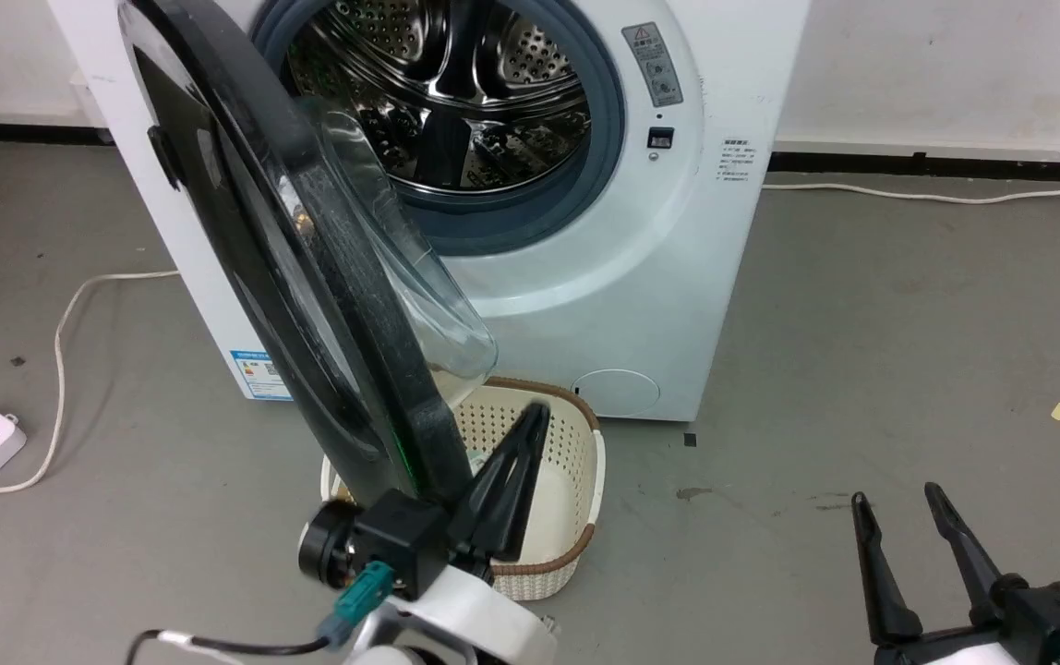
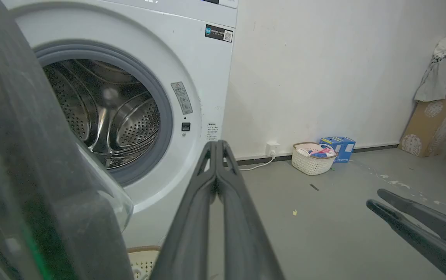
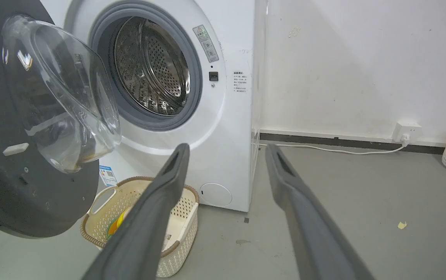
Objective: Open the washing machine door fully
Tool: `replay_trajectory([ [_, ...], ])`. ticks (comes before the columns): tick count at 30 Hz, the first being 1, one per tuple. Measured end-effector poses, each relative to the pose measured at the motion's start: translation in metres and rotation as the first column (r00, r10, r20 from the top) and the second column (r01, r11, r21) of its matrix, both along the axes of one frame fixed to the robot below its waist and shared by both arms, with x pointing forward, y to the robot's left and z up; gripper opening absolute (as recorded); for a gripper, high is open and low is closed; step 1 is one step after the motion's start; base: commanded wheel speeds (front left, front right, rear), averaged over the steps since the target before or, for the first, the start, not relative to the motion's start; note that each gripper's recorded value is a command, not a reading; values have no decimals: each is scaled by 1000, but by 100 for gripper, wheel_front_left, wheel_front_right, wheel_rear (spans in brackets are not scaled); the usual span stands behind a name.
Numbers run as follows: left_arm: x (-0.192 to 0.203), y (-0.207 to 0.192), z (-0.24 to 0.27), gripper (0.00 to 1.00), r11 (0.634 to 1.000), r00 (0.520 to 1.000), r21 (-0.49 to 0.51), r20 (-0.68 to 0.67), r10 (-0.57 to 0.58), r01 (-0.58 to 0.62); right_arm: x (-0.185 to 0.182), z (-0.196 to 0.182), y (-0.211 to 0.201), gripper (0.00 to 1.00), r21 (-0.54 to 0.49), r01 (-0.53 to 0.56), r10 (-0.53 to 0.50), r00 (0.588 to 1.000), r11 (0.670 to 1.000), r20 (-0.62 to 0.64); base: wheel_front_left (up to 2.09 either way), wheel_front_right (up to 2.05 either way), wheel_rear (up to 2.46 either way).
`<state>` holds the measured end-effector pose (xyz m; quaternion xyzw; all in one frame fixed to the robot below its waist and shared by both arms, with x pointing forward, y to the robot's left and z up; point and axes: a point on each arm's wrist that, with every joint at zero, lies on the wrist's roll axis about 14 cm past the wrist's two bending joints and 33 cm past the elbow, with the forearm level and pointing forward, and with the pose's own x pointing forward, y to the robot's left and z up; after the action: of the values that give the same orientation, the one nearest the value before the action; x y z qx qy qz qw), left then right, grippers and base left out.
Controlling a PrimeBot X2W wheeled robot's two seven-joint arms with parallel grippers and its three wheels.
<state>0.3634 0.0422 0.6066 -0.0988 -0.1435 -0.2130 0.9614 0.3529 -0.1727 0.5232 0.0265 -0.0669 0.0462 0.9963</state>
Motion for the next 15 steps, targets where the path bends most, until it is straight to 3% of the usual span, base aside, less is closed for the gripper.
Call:
replay_trajectory([
  [7,12,13,-75,0,998,975,51,-216,54,-44,4,-7,8,100,3,-24,24,999,1000,-23,0,0,0],
  [15,13,40,-83,0,991,966,47,-224,133,-125,15,-5,27,100,6,-83,83,996,997,-17,0,0,0],
])
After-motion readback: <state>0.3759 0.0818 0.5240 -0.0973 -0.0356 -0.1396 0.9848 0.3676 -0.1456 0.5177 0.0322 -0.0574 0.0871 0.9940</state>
